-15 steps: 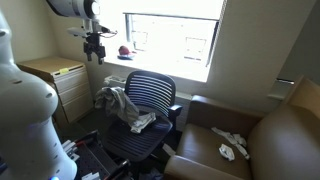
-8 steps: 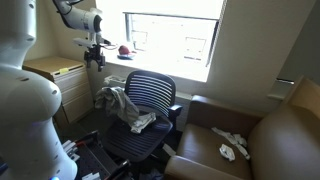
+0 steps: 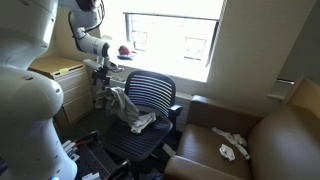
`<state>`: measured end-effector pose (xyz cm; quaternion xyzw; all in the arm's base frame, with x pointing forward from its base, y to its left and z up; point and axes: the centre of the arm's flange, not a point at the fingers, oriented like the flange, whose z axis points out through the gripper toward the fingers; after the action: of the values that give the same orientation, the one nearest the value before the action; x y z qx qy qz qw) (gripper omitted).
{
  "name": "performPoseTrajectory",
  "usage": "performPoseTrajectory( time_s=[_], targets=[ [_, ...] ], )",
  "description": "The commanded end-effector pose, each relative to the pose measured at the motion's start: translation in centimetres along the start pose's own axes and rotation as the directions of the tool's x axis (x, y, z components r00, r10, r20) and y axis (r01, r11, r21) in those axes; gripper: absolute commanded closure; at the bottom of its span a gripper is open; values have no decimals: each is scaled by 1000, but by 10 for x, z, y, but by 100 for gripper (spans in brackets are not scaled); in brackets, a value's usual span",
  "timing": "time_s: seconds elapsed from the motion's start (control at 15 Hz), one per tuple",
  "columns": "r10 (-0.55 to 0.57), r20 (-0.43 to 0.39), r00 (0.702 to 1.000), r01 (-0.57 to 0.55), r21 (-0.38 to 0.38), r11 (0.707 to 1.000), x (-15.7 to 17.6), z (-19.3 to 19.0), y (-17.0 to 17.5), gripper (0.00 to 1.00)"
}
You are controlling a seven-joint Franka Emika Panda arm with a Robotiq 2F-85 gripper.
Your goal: Remove the clothing from the armrest of the chair and place it on the sofa
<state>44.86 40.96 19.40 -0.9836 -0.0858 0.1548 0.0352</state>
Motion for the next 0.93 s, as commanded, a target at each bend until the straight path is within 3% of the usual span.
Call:
performPoseTrajectory(
  time_s=[0.0, 0.07, 0.2, 0.33, 0.47, 0.6, 0.8, 0.87],
  targets=[
    [37, 5, 999, -37, -26, 999, 57, 49, -11, 0],
    [21, 16, 1000, -20, -15, 1000, 23, 37, 4, 0],
    [28, 31, 999, -28, -22, 999, 31, 54, 5, 0],
    [15, -122, 992, -23, -65, 998, 23, 36, 0, 0],
    [18, -211, 977, -40, -98, 994, 33, 38, 0, 0],
    [16, -166, 986, -29, -77, 997, 40, 36, -4, 0],
    [21, -175, 984, -38, -96, 995, 40, 40, -3, 0],
    [21, -168, 986, -35, -79, 996, 40, 41, -4, 25]
  ],
)
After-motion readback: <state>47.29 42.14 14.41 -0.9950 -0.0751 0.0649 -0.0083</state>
